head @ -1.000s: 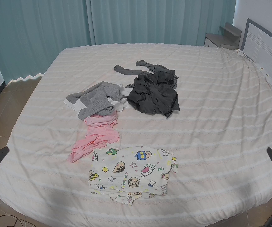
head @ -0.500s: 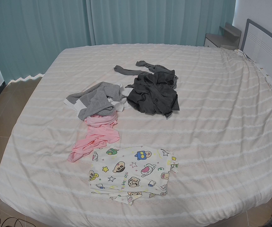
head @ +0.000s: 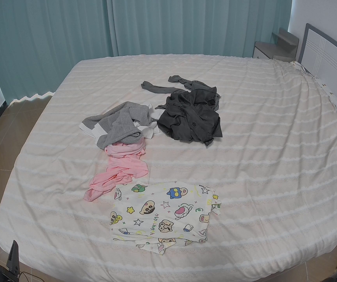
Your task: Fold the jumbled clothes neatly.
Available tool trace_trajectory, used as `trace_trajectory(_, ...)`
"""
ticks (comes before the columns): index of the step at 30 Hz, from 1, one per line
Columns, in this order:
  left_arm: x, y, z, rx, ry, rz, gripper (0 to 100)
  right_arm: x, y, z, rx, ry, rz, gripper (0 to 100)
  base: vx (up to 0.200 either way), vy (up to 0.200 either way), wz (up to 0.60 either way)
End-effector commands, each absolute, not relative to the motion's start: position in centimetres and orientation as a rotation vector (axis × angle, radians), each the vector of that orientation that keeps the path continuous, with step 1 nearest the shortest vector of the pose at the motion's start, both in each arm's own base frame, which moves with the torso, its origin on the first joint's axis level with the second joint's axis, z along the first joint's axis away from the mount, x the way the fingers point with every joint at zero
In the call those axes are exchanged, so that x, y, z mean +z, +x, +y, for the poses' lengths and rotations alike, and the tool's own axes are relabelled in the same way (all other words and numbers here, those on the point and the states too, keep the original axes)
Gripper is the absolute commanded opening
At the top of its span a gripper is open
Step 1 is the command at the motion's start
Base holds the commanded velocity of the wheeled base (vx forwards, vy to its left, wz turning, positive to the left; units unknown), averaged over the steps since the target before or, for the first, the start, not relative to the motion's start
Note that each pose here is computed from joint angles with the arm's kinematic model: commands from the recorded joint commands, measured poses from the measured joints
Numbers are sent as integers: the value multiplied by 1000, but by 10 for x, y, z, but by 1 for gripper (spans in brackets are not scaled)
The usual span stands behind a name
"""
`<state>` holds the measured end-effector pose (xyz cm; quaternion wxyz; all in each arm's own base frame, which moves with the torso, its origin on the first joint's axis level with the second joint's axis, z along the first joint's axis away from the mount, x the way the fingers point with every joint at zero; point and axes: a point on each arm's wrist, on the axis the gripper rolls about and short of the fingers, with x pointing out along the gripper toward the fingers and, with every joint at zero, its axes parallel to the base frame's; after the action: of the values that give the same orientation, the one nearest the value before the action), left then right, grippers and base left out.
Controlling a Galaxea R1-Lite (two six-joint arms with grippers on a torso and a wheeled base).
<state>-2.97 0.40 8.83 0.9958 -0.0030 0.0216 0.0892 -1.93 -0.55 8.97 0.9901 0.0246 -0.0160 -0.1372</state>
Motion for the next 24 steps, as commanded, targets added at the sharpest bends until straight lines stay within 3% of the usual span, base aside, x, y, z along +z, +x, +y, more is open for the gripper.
trace_trajectory(1,84,-28,2,90,8,48,100,81,-23,-2,-84,73,-55,100,0,0,0)
trace_trajectory(8,73,-23,-1,-32,12,34,100,76,-24,0,-2,12,23,100,0,0,0)
trace_trajectory(24,75,-23,-1,-34,-3,22,100,76,-23,0,2,6,5,100,0,0,0)
